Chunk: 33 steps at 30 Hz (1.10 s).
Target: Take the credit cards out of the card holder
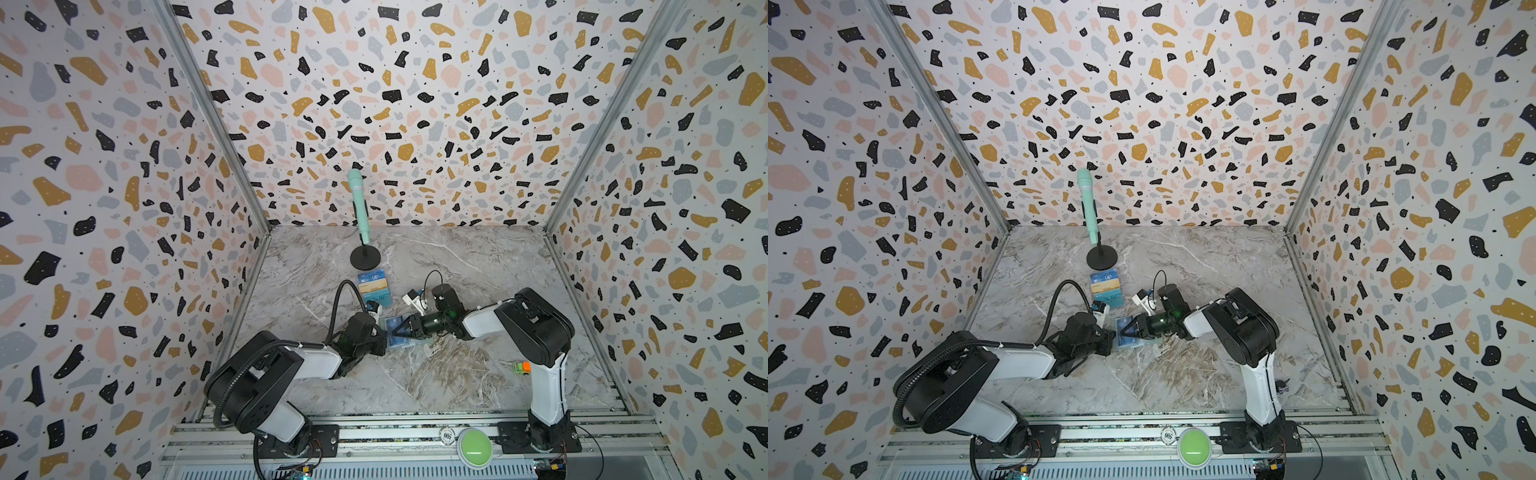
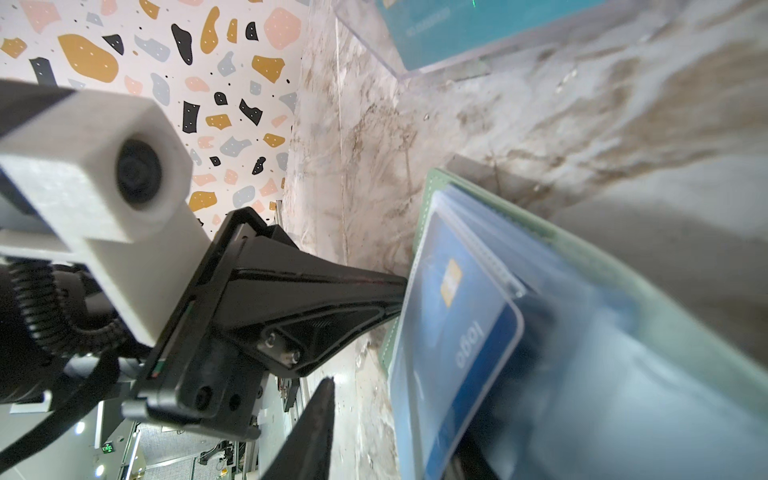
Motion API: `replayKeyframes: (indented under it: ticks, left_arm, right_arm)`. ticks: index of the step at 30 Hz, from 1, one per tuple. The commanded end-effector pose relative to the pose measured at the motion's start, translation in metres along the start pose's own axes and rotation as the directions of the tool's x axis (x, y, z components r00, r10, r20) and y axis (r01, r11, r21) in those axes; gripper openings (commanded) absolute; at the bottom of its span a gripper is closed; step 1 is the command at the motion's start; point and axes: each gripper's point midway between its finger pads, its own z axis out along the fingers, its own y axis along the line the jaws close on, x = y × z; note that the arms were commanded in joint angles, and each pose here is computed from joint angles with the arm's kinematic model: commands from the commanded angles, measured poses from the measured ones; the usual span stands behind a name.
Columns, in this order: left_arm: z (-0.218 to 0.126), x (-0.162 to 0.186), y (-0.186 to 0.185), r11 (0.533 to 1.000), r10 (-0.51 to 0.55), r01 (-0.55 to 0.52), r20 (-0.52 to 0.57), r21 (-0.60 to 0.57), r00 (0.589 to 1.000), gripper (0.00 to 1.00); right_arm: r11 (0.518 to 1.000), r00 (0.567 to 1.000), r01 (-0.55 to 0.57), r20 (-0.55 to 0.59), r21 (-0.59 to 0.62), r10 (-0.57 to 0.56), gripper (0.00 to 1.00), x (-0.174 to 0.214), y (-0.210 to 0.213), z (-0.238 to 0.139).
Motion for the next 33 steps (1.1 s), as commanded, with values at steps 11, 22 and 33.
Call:
replayKeyframes:
  ticks: [11,22,33]
  left_arm:
    - [0.0,0.036,0.015,0.999,-0.012,0.006,-0.115,-0.047,0.993,0.01]
    - [0.0,0.035,0.015,0.999,-0.011,0.005,-0.115,-0.05,0.993,0.01]
    - [0.001,0.033,0.014,0.999,-0.009,0.003,-0.115,-0.047,0.993,0.01]
  right_arm:
    - [0.997,0.995,0.077,0.069,-0.027,-0.075,0.36,-0.007,0.024,-0.021]
    - [0.998,0.994,0.064,0.087,-0.018,-0.062,0.35,-0.006,0.02,-0.03]
    - [0.999,0.993,0.047,0.106,-0.009,-0.045,0.3,-0.008,0.016,-0.038]
